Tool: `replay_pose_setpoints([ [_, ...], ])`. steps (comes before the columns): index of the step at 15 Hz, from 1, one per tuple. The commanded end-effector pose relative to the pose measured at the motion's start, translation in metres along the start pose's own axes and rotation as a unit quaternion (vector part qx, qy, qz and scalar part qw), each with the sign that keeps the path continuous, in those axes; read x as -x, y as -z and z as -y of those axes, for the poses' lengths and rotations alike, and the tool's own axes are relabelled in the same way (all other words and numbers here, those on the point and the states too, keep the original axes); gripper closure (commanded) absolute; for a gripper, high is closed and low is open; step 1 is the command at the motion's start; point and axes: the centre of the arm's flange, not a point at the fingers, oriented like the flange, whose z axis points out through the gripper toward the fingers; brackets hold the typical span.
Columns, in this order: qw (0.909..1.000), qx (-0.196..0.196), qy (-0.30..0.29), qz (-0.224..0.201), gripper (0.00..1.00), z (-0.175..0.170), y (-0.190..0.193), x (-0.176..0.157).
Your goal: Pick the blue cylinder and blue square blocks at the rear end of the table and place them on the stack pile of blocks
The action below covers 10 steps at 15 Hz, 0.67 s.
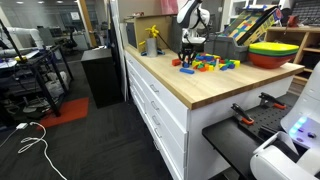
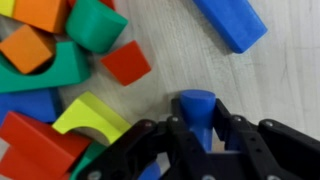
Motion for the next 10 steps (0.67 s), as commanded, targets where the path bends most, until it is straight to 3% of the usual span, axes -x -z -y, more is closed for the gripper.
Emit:
replay_pose_setpoints([
  [1, 0.9960, -0.016, -0.087, -0.005, 0.92, -0.048, 0.013, 0.003],
  [10, 0.9651, -0.128, -0.228, -0.001, 0.92, -0.104, 0.054, -0.005],
])
